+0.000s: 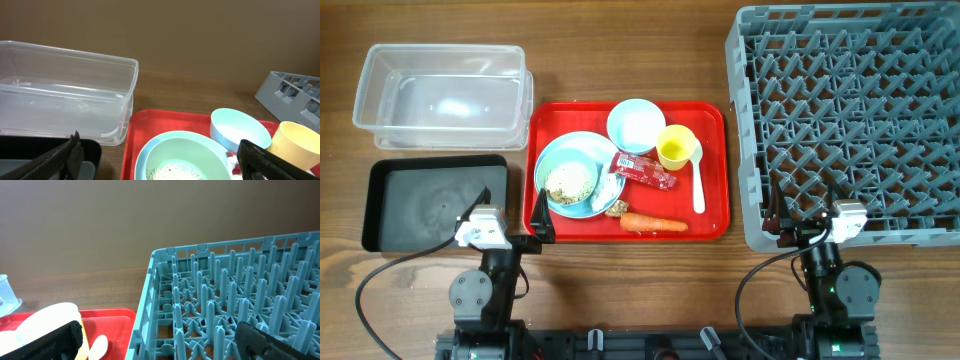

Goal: Sort waste into correct bins and load items into the dishwasher rack

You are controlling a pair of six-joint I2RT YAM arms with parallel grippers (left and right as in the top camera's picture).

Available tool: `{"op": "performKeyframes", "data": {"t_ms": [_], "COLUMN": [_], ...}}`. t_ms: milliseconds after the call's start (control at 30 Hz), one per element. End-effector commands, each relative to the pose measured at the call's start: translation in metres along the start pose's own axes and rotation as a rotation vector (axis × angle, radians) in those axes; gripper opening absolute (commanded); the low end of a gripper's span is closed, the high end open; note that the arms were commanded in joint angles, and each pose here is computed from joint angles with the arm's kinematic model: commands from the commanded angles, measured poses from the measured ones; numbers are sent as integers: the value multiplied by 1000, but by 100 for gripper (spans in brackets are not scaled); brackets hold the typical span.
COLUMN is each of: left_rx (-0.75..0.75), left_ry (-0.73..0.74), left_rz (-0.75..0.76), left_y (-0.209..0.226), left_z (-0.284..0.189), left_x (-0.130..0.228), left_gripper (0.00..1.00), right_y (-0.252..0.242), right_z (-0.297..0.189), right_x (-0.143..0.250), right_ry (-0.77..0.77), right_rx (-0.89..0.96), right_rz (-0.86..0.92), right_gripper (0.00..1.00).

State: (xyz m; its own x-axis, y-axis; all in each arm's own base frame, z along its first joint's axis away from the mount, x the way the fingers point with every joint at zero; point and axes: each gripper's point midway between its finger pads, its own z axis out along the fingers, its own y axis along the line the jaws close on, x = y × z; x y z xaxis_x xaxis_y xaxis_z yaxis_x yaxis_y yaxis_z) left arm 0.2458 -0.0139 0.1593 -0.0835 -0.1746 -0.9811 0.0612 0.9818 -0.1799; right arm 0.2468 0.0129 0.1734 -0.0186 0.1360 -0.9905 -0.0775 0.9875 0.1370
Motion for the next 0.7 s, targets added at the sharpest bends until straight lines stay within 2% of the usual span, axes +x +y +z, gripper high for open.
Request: {"op": "performKeyframes", "data": {"t_ms": [0,200,333,533,667], "left_rx": [9,9,9,9,9], "left_ry": [5,5,5,4,2], "left_rz": [19,19,19,18,10], "left_y": [-1,-1,-1,-1,-1], "left_z": [0,0,0,0,0], "left_x": [3,3,3,3,2], "left_gripper": [100,100,100,100,100], "right_y": [0,-5,-14,-13,-5], "right_z": [0,0,-1,-1,0], "right_x": [-1,-1,-4,-3,-3], "right_ry": [-4,-8,-15,-14,-15], "right_rx": [4,34,85,80,32], "right_rz": [-4,-14,-111,-109,-48], "right_gripper": [100,100,100,100,100]}}
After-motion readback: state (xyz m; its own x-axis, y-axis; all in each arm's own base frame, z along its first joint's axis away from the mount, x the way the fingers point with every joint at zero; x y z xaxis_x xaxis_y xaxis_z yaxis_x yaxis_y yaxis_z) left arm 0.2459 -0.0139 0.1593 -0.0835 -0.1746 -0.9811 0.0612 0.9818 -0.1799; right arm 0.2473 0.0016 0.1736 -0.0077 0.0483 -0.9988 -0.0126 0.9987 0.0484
